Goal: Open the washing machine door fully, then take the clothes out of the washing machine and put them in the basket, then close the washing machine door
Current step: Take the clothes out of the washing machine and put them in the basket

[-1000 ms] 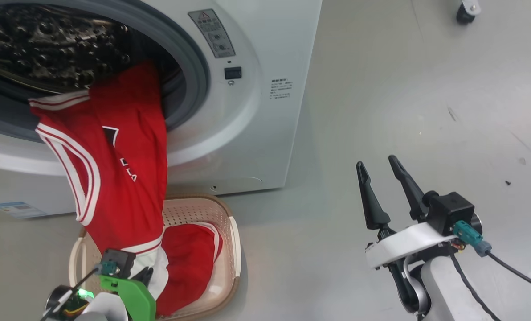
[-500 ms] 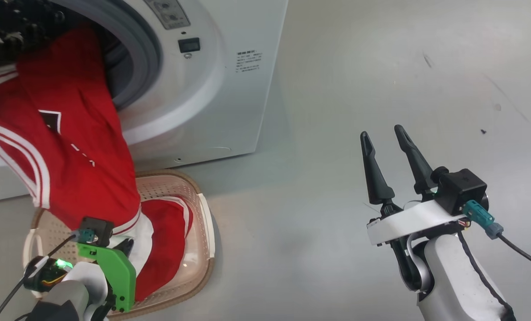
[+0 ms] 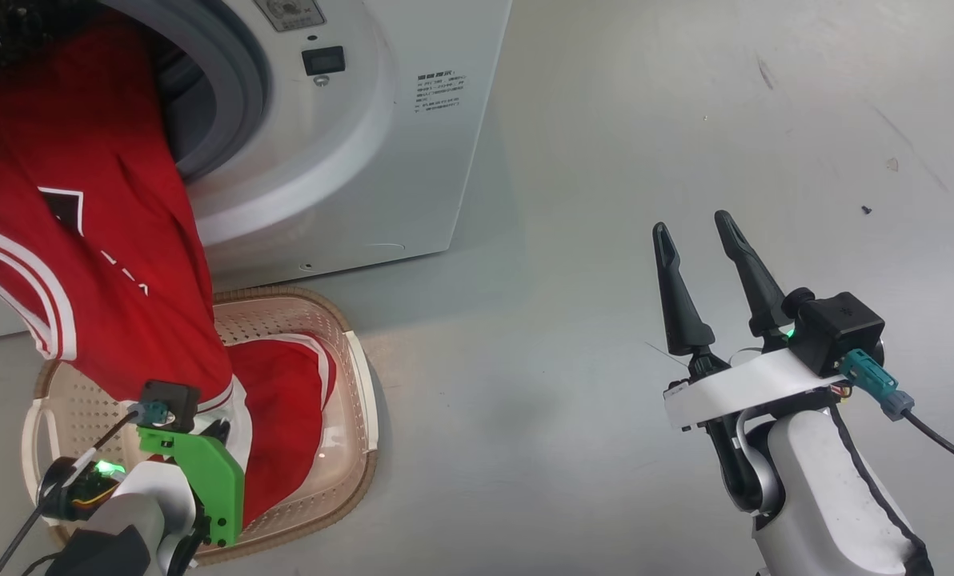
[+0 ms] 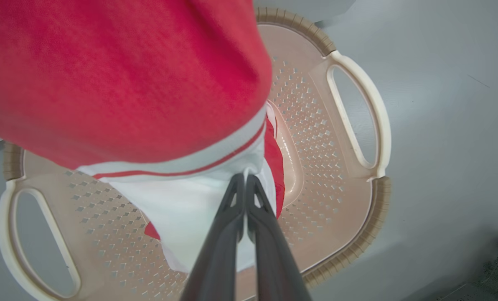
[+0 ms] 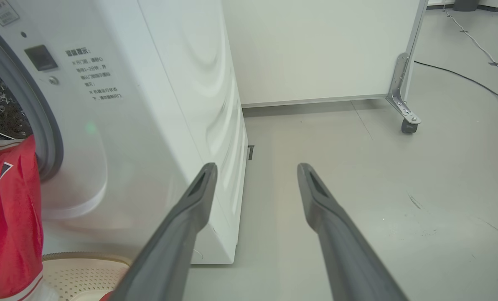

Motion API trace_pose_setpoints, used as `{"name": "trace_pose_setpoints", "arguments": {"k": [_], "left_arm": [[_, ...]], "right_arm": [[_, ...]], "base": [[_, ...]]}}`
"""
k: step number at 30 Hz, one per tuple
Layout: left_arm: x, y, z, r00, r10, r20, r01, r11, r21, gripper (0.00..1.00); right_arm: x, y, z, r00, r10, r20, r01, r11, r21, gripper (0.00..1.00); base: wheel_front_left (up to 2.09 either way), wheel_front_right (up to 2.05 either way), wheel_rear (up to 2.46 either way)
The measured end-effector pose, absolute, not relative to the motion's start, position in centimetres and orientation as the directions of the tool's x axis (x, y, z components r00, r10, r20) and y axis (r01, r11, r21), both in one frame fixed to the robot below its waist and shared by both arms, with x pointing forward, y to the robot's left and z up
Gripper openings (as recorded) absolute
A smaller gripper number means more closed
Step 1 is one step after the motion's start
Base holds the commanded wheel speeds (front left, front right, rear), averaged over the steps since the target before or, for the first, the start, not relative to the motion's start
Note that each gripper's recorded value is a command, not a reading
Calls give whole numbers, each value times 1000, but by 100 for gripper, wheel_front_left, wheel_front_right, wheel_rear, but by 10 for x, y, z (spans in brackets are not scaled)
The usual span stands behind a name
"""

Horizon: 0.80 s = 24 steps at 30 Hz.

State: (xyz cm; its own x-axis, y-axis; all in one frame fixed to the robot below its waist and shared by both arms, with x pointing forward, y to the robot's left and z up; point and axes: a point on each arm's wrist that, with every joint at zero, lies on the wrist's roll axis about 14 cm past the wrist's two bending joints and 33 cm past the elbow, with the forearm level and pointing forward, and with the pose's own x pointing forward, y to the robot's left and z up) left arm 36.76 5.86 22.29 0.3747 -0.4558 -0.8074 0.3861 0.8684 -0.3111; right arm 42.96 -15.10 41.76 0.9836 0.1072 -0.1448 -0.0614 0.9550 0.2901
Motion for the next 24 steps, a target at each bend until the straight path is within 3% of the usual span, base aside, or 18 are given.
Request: {"name": "trace_pose_setpoints", "arguments": {"k": [2, 4, 5, 13, 24], "left_arm": [[368, 60, 223, 375, -453, -809, 384, 870, -309, 0], [370, 62, 223, 381, -446, -810, 380, 874, -303, 44], [371, 63, 223, 386, -444, -809, 378, 876, -300, 97], [369, 60, 232, 416, -442, -794, 370, 880, -297, 100], [383, 62, 262, 537, -441, -719, 358, 891, -279, 100]], "right_arm": [[430, -150, 418, 984, 109, -144, -64, 955, 291, 100], [431, -149, 418, 984, 113, -141, -67, 954, 292, 100], [431, -149, 419, 983, 114, -140, -69, 954, 292, 100], [431, -146, 424, 985, 121, -126, -79, 952, 294, 100], [431, -139, 443, 987, 139, -79, -110, 948, 298, 100]], "base": [[0, 0, 0], [0, 0, 0], [0, 0, 0], [0, 0, 0], [0, 0, 0]]}}
